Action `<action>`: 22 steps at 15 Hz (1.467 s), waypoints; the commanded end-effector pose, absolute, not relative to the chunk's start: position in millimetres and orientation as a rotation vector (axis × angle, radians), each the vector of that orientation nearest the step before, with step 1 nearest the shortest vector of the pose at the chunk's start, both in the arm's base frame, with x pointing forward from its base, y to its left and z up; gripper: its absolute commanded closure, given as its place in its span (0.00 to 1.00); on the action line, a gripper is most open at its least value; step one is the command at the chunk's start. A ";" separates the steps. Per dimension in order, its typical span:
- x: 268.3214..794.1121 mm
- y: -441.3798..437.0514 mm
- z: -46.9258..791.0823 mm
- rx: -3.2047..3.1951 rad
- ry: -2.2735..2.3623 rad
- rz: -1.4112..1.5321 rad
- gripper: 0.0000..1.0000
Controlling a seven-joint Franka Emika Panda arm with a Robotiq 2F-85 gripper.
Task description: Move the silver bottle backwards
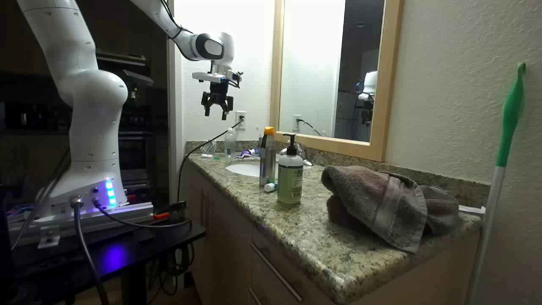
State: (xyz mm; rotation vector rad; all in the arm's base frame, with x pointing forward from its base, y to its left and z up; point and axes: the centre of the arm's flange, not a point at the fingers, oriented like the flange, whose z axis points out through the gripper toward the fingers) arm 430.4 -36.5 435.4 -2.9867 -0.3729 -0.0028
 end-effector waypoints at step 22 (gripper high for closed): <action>368.6 -185.1 498.8 -2.904 0.877 -0.114 0.00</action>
